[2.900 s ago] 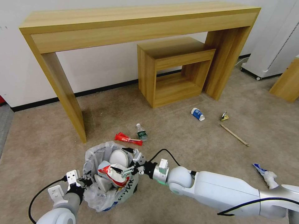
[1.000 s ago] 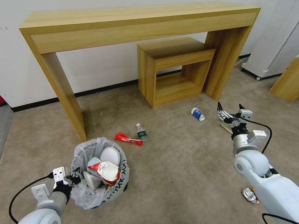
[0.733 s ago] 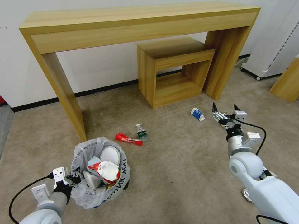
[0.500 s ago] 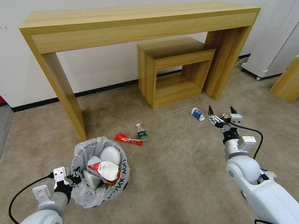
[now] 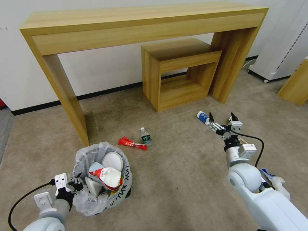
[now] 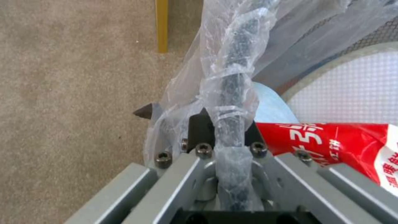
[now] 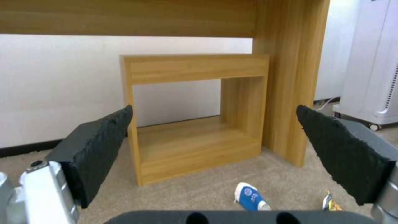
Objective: Pick up the trash bin and place the garbage on the floor into it.
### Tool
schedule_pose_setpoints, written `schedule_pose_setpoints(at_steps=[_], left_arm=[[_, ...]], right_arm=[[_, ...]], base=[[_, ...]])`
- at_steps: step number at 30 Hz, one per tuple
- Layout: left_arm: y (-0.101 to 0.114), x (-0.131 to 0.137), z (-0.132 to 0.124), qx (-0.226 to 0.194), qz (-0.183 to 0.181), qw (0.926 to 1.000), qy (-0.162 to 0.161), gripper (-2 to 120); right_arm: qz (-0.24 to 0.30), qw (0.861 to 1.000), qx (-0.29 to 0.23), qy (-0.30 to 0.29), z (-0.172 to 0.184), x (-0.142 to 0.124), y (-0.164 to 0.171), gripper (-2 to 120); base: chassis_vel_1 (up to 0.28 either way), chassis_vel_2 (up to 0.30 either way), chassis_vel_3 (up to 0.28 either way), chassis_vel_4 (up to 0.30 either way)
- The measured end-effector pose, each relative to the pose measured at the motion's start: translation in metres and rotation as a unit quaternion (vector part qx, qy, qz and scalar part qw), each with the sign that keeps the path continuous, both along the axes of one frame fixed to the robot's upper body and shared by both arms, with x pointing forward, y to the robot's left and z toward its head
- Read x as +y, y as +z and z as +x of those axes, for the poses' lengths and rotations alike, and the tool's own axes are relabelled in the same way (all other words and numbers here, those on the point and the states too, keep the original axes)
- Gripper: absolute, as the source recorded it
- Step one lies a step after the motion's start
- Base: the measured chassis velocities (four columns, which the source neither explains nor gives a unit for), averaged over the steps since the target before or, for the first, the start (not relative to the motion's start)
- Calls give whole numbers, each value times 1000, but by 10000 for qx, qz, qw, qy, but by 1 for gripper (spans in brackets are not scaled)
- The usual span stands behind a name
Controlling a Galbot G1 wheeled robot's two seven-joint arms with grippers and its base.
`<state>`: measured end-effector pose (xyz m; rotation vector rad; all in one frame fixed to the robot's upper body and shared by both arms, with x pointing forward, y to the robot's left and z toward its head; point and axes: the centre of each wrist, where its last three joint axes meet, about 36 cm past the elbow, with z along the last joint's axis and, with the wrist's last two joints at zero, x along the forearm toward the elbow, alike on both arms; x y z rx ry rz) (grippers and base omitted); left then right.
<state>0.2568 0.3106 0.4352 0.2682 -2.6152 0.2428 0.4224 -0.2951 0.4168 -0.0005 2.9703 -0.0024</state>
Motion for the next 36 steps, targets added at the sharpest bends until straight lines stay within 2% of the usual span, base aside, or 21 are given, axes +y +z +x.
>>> schedule_pose_setpoints(at_steps=[16, 36], left_arm=[[-10, 1, 2, 22, -43, 10000, 56, 0], [-9, -1, 0, 0, -58, 9999, 89, 0]], right_arm=[[-10, 10000, 9, 70, 4, 5, -6, 100], [-165, 9998, 20, 71, 7, 3, -12, 98]], base=[[0, 0, 0, 0], [9, 3, -5, -5]])
